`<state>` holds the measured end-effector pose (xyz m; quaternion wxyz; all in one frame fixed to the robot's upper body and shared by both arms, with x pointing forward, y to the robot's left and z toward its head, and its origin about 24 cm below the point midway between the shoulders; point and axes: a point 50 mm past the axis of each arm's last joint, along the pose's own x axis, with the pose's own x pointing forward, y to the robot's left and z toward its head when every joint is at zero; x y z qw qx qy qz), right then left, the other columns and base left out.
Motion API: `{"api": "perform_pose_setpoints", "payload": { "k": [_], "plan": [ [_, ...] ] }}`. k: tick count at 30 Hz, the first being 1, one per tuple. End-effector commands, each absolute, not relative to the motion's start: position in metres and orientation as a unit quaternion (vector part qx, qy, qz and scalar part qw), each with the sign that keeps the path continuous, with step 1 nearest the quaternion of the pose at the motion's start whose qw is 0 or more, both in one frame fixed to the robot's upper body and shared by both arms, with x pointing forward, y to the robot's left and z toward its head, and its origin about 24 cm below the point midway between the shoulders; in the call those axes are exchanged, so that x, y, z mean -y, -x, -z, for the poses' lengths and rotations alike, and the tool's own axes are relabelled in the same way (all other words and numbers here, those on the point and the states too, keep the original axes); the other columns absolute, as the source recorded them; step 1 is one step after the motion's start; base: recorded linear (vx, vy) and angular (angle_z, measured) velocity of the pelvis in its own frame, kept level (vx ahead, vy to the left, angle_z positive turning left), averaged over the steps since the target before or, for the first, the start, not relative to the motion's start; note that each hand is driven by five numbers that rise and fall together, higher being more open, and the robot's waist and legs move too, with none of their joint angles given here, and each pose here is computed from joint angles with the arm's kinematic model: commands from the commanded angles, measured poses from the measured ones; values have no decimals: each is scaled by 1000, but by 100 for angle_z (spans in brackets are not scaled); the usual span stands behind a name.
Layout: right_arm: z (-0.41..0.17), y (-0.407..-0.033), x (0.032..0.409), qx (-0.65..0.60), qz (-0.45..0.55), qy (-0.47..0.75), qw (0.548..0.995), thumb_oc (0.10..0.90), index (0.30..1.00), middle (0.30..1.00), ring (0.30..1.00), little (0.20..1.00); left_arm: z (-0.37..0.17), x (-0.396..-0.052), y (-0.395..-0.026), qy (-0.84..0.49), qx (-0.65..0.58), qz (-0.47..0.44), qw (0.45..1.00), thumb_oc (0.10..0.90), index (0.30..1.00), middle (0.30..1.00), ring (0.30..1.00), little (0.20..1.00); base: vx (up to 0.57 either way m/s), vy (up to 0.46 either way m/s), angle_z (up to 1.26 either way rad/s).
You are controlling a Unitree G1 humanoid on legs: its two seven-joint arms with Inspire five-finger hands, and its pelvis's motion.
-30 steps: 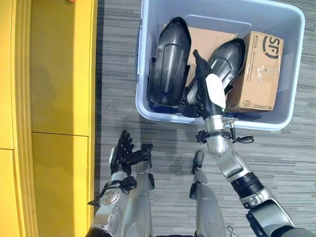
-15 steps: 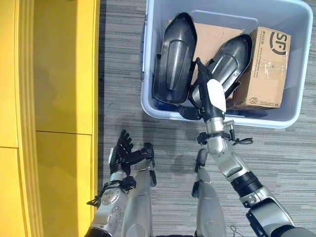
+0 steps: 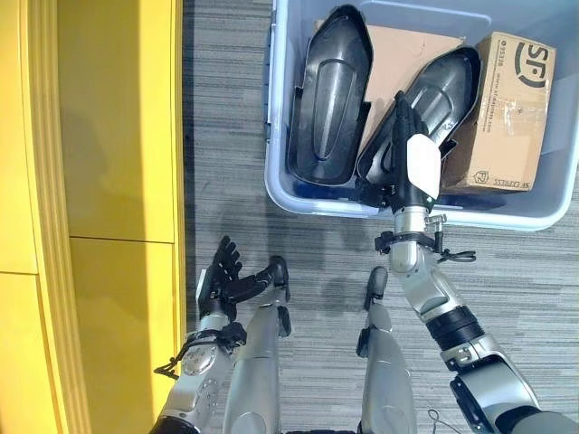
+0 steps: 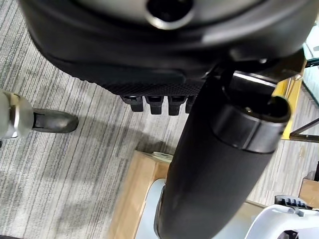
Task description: Move parts from the plastic box to the shelf.
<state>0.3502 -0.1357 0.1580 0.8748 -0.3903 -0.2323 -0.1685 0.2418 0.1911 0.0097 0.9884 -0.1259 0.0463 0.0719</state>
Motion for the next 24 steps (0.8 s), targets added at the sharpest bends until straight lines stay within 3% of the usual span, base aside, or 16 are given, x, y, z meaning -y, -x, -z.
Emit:
{"api": "perform_pose_setpoints", "payload": {
  "k": [1,24],
  "plan": [
    [-192,-348,144,306,225,375,846,900,1000,1000,1000,1000,-34,-190,-238,123,23,-55,991,900,1000,1000,1000,1000,0,0,0],
    [-171,-365,131,233,186,304,905,900,1000,1000,1000,1000,-35,-191,-239,127,21,-61,990,900,1000,1000,1000,1000,0,0,0]
  ]
}}
